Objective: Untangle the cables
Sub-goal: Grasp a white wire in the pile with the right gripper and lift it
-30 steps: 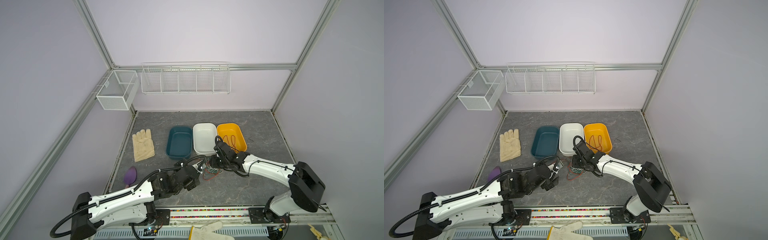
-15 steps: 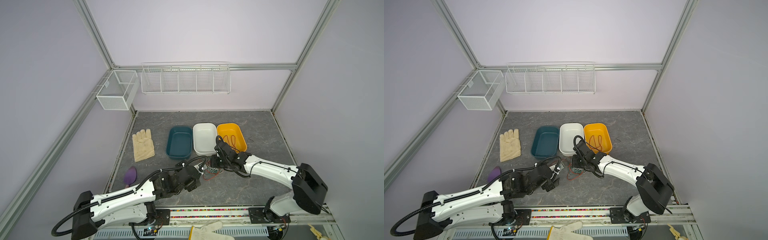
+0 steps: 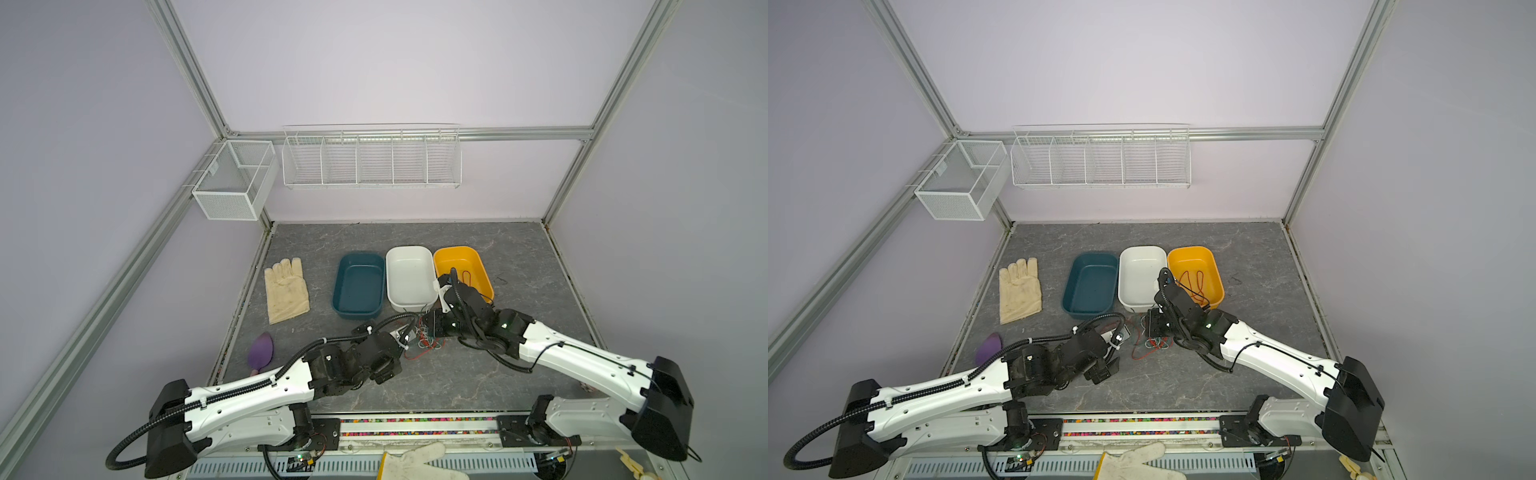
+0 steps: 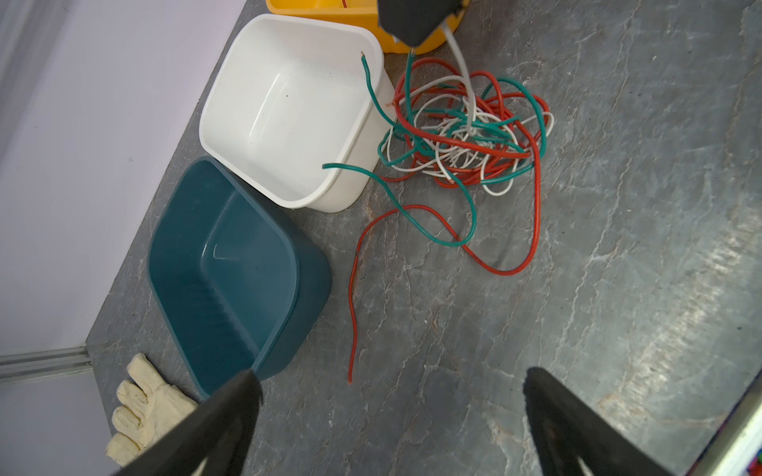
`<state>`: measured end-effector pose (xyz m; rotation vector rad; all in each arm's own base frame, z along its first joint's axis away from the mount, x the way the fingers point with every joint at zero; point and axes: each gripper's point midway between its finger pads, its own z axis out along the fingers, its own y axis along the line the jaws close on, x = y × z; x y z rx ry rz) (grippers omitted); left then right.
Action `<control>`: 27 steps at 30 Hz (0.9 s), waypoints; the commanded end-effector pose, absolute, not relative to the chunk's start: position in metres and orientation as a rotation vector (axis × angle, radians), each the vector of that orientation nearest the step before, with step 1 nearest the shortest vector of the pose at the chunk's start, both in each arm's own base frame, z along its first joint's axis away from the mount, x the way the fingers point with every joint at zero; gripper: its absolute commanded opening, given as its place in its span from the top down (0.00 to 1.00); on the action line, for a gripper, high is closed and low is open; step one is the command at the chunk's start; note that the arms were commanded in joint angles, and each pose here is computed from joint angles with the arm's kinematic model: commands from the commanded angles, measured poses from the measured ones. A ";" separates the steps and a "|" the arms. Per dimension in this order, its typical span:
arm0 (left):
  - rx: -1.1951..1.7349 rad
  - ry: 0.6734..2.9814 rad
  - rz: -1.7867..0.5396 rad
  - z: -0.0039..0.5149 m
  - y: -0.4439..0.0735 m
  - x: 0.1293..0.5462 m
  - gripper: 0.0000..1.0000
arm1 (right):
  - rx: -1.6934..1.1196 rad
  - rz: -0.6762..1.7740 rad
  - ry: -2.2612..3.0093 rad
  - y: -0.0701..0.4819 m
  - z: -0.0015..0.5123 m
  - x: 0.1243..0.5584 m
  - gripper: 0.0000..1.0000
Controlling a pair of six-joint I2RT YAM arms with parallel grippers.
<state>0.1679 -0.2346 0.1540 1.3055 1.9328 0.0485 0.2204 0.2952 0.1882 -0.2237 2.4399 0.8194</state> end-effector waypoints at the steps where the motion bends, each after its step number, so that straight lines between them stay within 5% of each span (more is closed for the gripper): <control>1: 1.327 1.933 0.071 0.150 -0.231 0.167 0.01 | -0.275 0.827 2.372 0.292 0.221 0.214 0.93; 15: 1.336 1.930 0.011 0.155 -0.237 0.161 0.01 | -0.378 0.991 2.192 0.296 0.307 0.191 0.93; 27: 1.221 1.816 -0.420 0.215 -0.266 0.135 0.01 | -0.419 1.021 2.161 0.300 0.320 0.188 0.93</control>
